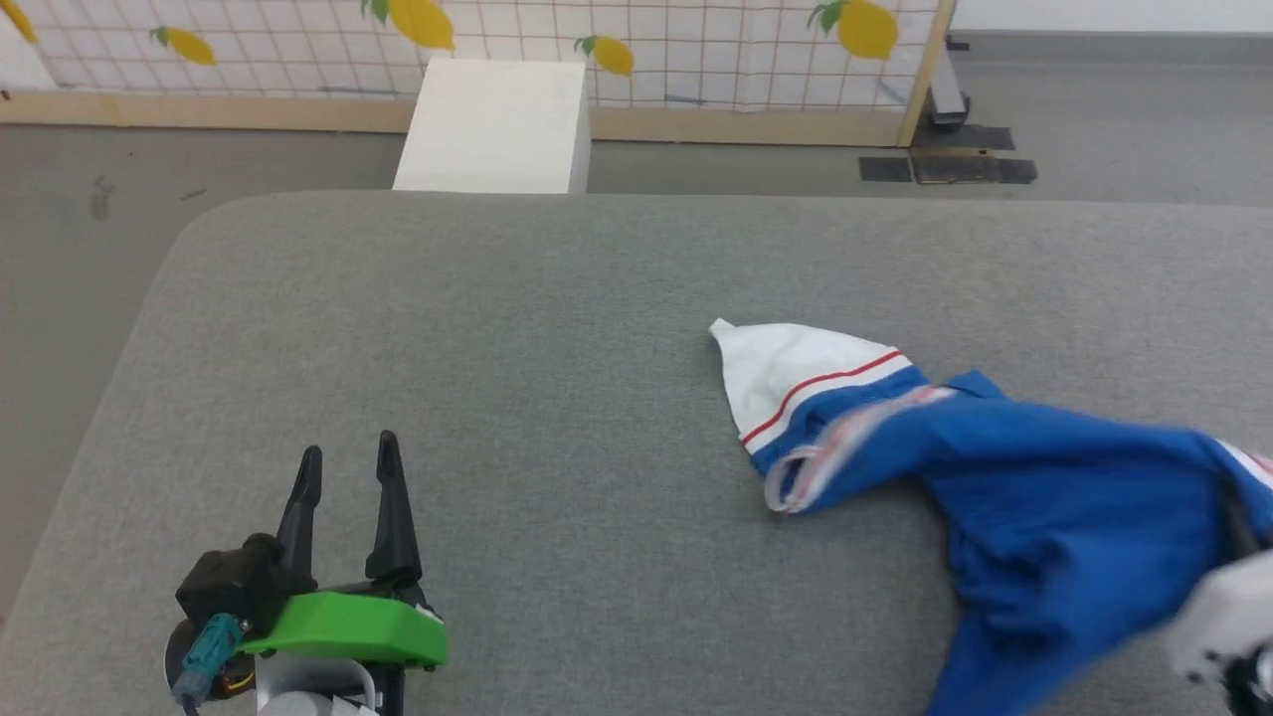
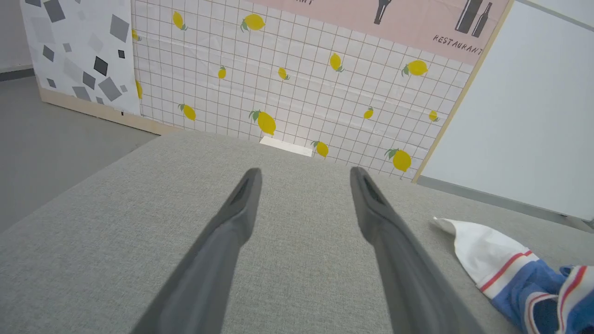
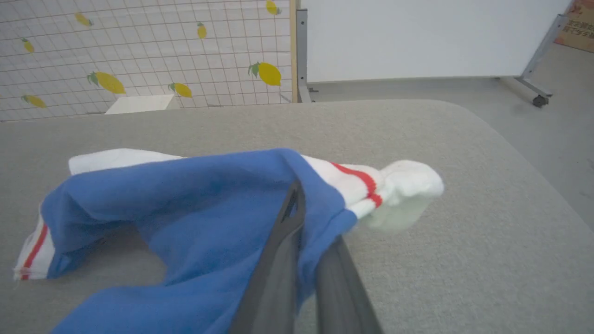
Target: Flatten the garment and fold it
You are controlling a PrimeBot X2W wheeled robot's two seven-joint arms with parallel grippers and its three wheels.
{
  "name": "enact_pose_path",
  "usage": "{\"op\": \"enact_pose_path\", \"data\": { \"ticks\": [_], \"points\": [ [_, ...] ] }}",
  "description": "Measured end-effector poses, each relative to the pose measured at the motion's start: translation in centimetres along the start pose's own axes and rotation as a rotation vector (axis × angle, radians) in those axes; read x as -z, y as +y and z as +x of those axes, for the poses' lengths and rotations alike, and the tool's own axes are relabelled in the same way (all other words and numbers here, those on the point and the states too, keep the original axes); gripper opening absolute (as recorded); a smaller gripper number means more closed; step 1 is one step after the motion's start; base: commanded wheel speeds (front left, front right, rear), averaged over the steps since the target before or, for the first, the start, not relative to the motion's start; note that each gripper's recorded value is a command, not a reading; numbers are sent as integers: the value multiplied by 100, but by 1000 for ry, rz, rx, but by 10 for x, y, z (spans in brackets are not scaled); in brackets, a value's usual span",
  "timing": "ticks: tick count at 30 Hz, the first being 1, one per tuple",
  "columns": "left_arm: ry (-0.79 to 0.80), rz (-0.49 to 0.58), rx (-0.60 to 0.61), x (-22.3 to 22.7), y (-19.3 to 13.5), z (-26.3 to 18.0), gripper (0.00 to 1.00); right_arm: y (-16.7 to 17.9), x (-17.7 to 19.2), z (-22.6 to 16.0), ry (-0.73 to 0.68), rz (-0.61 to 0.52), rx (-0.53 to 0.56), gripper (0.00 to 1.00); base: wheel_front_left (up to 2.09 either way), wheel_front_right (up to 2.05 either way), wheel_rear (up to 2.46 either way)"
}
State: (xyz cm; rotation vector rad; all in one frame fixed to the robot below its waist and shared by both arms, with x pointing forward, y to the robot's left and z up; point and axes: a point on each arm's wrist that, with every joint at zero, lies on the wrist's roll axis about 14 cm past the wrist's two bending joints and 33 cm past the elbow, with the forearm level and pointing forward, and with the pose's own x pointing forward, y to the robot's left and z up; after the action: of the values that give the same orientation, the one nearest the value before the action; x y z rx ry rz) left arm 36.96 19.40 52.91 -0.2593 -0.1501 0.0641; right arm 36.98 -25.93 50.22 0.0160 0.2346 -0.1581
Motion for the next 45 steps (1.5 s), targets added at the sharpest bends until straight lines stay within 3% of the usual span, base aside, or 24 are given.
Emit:
{"op": "enact_pose_path", "data": {
  "ticks": [4,7,9,12,17,21,25,27,28,35,45],
  "points": [
    [3,-5,22,1,-7,2,100,-52,56,-24,206,64,143,0,0,0,0],
    [7,-8,35,3,-12,3,100,-61,100,-42,383,122,170,4,0,0,0],
    [11,-9,42,4,-14,3,100,-59,119,-50,465,147,167,100,0,0,0],
    [21,-12,57,8,-20,4,100,-62,114,-50,425,160,176,100,0,0,0],
    [49,-32,96,18,-34,7,100,-77,54,-37,109,121,219,100,0,0,0],
    [67,-49,195,25,-67,18,100,-84,10,-34,-118,72,244,100,0,0,0],
    [68,-68,306,27,-109,40,100,-78,-11,-36,-232,36,227,100,0,0,0],
    [86,-73,352,32,-128,51,100,-67,-16,-34,-261,26,197,100,0,0,0],
    [143,-64,399,42,-154,73,100,-48,-18,-28,-279,20,141,100,0,0,0],
    [355,23,477,86,-203,116,100,-25,-12,-14,-275,52,77,100,0,0,0],
    [780,231,488,185,-211,124,100,-39,4,-7,-238,59,128,100,0,0,0]
  ]
}}
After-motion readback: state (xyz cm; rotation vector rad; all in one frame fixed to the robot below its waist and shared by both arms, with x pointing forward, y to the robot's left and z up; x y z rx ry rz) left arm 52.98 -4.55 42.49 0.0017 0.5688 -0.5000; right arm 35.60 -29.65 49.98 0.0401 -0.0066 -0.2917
